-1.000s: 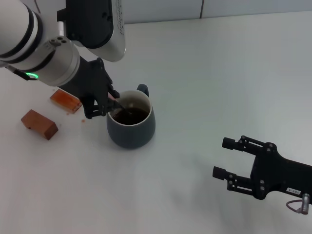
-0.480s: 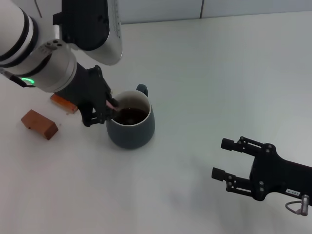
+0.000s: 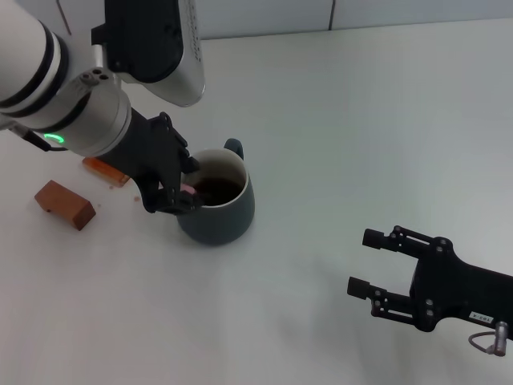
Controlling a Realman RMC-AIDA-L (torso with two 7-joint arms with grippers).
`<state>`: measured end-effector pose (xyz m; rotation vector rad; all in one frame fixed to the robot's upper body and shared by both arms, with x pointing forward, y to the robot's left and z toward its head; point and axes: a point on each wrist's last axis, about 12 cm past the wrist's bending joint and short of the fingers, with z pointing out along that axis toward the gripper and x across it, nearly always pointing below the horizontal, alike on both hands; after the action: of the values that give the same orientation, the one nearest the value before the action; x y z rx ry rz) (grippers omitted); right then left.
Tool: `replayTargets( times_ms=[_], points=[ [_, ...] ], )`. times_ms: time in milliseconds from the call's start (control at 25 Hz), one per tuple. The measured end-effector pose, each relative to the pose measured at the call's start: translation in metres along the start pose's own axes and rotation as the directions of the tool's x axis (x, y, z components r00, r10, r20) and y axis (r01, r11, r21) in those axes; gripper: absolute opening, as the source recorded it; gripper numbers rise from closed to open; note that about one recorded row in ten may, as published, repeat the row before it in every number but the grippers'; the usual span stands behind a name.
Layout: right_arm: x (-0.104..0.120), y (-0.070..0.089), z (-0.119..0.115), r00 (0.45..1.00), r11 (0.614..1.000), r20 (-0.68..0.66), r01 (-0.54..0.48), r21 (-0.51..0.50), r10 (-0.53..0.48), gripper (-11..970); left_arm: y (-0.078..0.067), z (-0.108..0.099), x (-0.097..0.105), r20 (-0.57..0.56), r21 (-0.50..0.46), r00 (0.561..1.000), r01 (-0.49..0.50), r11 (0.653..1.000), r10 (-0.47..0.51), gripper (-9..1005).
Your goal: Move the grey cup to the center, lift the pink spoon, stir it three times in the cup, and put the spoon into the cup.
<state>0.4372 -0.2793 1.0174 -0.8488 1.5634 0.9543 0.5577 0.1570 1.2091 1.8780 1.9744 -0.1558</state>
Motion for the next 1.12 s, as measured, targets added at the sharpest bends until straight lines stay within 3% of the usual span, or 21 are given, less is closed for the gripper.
replayTargets(
  times_ms=[120, 160, 200, 280, 320, 360, 400, 440, 520, 560, 600, 640, 680, 720, 760, 800, 920, 960, 1000, 1120],
  points=[
    [0.0, 0.0, 0.0, 1.0, 1.0, 0.001, 0.0, 0.002, 0.0, 761, -0.001, -0.009, 0.002, 0.093, -0.022, 0.996, 0.02, 1.0, -0.018, 312],
    [0.0, -0.001, -0.001, 1.0, 1.0, 0.003, 0.003, 0.007, -0.003, 761, 0.003, -0.024, 0.009, 0.252, -0.062, 0.966, 0.078, 0.995, -0.06, 332],
    [0.0, -0.001, -0.001, 1.0, 1.0, 0.003, 0.003, 0.007, -0.003, 761, 0.003, -0.024, 0.009, 0.252, -0.062, 0.966, 0.078, 0.995, -0.06, 372],
    [0.0, -0.002, -0.002, 1.0, 1.0, 0.003, 0.006, 0.014, -0.006, 761, 0.008, -0.04, 0.026, 0.433, -0.082, 0.894, 0.169, 0.982, -0.118, 452],
    [0.0, -0.002, -0.002, 1.0, 1.0, 0.003, 0.006, 0.017, -0.006, 761, 0.01, -0.047, 0.035, 0.526, -0.077, 0.839, 0.213, 0.974, -0.142, 492],
    [0.0, -0.002, -0.002, 1.0, 1.0, 0.001, 0.007, 0.022, -0.007, 761, 0.011, -0.055, 0.054, 0.651, -0.046, 0.737, 0.277, 0.96, -0.182, 532],
    [0.0, -0.002, -0.002, 1.0, 1.0, 0.001, 0.007, 0.022, -0.007, 761, 0.011, -0.057, 0.071, 0.717, -0.017, 0.663, 0.323, 0.946, -0.214, 530],
    [0.0, -0.003, -0.002, 1.0, 1.0, 0.0, 0.008, 0.023, -0.008, 761, 0.01, -0.059, 0.079, 0.756, -0.004, 0.616, 0.34, 0.94, -0.22, 527],
    [0.0, -0.003, -0.003, 1.0, 1.0, -0.003, 0.009, 0.025, -0.009, 761, 0.003, -0.055, 0.126, 0.881, 0.086, 0.391, 0.421, 0.903, -0.266, 522],
    [0.0, -0.003, -0.003, 1.0, 1.0, -0.007, 0.01, 0.029, -0.01, 761, -0.008, -0.047, 0.161, 0.933, 0.127, 0.245, 0.462, 0.878, -0.264, 520],
    [0.0, -0.003, -0.003, 1.0, 1.0, -0.007, 0.01, 0.029, -0.01, 761, -0.008, -0.047, 0.161, 0.933, 0.127, 0.245, 0.462, 0.878, -0.264, 541],
    [0.001, -0.004, -0.003, 1.0, 0.999, -0.009, 0.01, 0.031, -0.01, 761, -0.016, -0.042, 0.178, 0.952, 0.133, 0.18, 0.482, 0.866, -0.247, 561],
    [0.001, -0.004, -0.003, 1.0, 0.999, -0.014, 0.01, 0.035, -0.009, 761, -0.026, -0.033, 0.192, 0.961, 0.126, 0.154, 0.495, 0.86, -0.229, 582],
    [0.002, -0.005, -0.003, 1.0, 0.999, -0.018, 0.01, 0.039, -0.01, 761, -0.038, -0.022, 0.204, 0.967, 0.105, 0.151, 0.507, 0.856, -0.208, 602],
    [0.003, -0.005, -0.003, 1.0, 0.999, -0.027, 0.012, 0.046, -0.01, 761, -0.065, -0.001, 0.219, 0.968, 0.065, 0.173, 0.533, 0.844, -0.184, 623],
    [0.003, -0.005, -0.003, 1.0, 0.999, -0.027, 0.012, 0.046, -0.01, 761, -0.065, -0.001, 0.219, 0.968, 0.065, 0.173, 0.533, 0.844, -0.184, 661],
    [0.003, -0.006, -0.002, 0.999, 0.999, -0.032, 0.014, 0.049, -0.012, 761, -0.104, 0.022, 0.23, 0.957, -0.02, 0.253, 0.554, 0.832, -0.145, 775],
    [0.003, -0.007, -0.003, 0.999, 0.999, -0.034, 0.018, 0.051, -0.016, 761, -0.124, 0.033, 0.232, 0.942, -0.044, 0.301, 0.546, 0.837, -0.146, 813],
    [0.003, -0.007, -0.003, 0.999, 0.999, -0.034, 0.018, 0.051, -0.016, 762, -0.124, 0.033, 0.232, 0.942, -0.044, 0.301, 0.546, 0.837, -0.146, 813],
    [0.002, -0.008, -0.003, 0.999, 0.998, -0.037, 0.022, 0.053, -0.02, 762, -0.15, 0.047, 0.232, 0.916, -0.027, 0.356, 0.515, 0.857, -0.185, 813]
  ],
)
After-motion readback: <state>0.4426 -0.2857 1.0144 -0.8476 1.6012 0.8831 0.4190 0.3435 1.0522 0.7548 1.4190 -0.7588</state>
